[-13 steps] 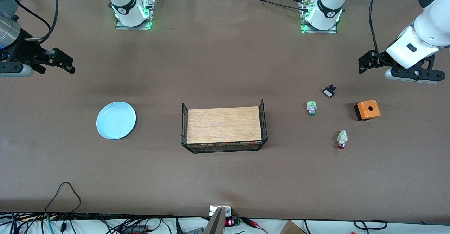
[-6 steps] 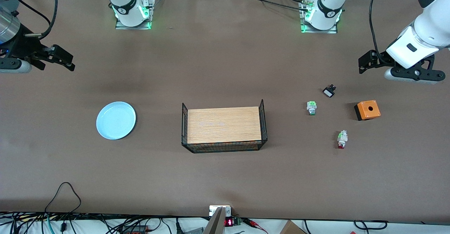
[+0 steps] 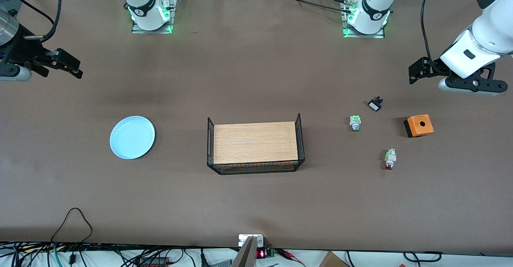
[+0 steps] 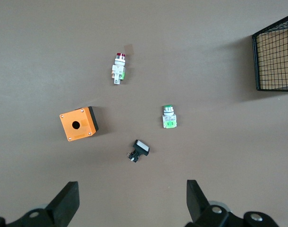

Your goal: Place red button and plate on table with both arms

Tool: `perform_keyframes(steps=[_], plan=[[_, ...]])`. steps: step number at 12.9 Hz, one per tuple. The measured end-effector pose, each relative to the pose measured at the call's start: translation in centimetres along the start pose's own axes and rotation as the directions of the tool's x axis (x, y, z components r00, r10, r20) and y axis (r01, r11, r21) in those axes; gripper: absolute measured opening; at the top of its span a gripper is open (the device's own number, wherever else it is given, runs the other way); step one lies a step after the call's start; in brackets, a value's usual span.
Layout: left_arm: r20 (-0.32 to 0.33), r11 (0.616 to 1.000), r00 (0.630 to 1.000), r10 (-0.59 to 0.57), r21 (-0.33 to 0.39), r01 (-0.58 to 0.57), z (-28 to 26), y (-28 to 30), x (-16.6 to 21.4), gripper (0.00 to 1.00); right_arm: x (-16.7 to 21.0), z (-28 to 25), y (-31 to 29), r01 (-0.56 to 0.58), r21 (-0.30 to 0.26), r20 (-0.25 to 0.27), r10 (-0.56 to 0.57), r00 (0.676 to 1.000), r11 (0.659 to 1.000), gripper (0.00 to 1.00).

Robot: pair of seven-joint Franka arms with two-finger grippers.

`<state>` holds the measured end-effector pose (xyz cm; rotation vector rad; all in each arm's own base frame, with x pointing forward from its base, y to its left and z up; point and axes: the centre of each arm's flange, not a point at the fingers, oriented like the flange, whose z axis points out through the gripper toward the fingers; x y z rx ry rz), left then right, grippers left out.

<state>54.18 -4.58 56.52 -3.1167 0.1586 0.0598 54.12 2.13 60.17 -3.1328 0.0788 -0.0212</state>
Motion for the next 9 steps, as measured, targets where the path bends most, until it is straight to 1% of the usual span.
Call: perform_keyframes(steps=[3, 9], plan=[[0.0, 1.0, 1.0, 0.0, 0.0, 0.0, 0.0, 0.0, 0.0, 1.0, -0.21, 0.11, -0.09, 0.002, -0.002, 0.016, -0.002, 1.0, 1.0, 1.0], [0.0, 1.0, 1.0, 0.0, 0.0, 0.0, 0.0, 0.0, 0.0, 1.0, -0.17, -0.32, -0.11, 0.004, -0.001, 0.006, -0.004, 1.0, 1.0, 1.0]])
